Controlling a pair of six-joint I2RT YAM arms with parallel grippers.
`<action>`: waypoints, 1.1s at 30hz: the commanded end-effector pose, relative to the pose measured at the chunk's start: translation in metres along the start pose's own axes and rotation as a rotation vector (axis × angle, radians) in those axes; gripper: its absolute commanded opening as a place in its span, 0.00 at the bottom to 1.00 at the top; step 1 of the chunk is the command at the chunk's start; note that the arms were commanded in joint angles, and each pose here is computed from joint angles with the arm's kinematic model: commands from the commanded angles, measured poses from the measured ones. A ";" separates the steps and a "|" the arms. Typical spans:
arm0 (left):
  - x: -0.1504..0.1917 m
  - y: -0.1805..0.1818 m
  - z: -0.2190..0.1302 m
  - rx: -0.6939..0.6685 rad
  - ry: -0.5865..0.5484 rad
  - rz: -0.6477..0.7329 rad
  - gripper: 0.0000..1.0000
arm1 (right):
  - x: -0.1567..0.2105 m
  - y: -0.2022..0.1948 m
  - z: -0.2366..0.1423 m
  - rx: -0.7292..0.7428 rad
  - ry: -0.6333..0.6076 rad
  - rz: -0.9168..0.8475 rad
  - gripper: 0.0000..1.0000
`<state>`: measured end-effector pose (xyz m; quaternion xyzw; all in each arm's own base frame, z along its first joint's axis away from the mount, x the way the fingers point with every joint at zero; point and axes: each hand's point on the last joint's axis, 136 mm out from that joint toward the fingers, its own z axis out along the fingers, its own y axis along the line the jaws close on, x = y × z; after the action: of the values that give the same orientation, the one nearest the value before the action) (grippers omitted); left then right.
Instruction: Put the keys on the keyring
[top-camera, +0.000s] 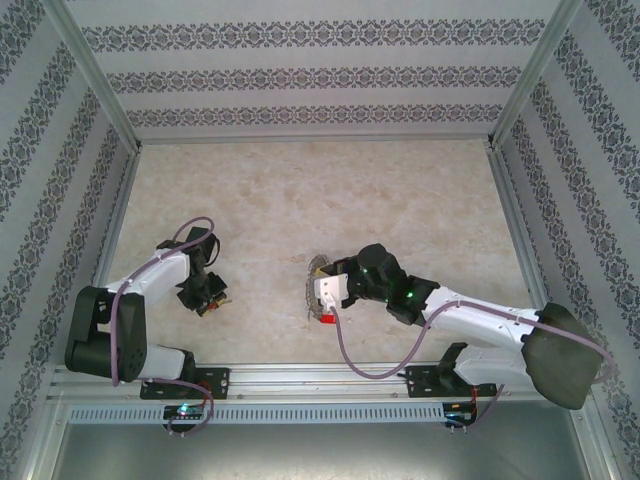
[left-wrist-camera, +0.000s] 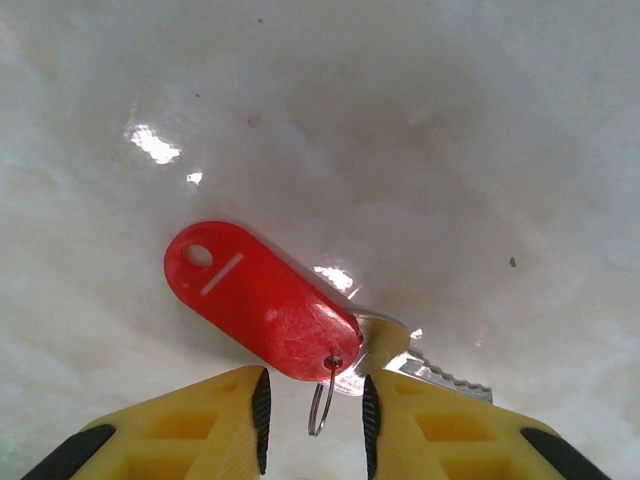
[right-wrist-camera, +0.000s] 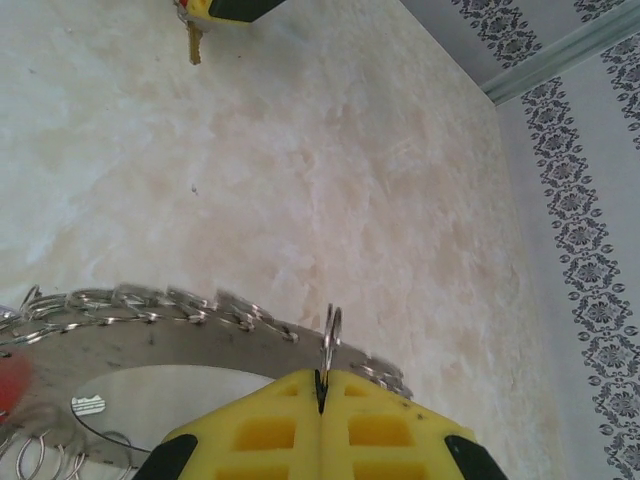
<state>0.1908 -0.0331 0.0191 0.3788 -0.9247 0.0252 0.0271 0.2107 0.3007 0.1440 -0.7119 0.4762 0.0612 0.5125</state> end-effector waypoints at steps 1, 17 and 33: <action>0.001 -0.003 0.000 0.015 0.014 0.010 0.34 | 0.002 0.014 -0.003 -0.043 -0.005 0.013 0.00; 0.008 0.000 0.000 0.030 0.013 0.012 0.20 | -0.001 0.012 -0.004 -0.041 -0.018 0.017 0.00; 0.003 -0.003 -0.006 0.044 -0.021 0.086 0.00 | -0.001 0.011 -0.007 -0.033 -0.018 0.026 0.00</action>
<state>0.1847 -0.0383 0.0198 0.3625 -0.9306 0.0431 0.0279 0.2040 0.2970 0.1392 -0.7168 0.4783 0.0700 0.5024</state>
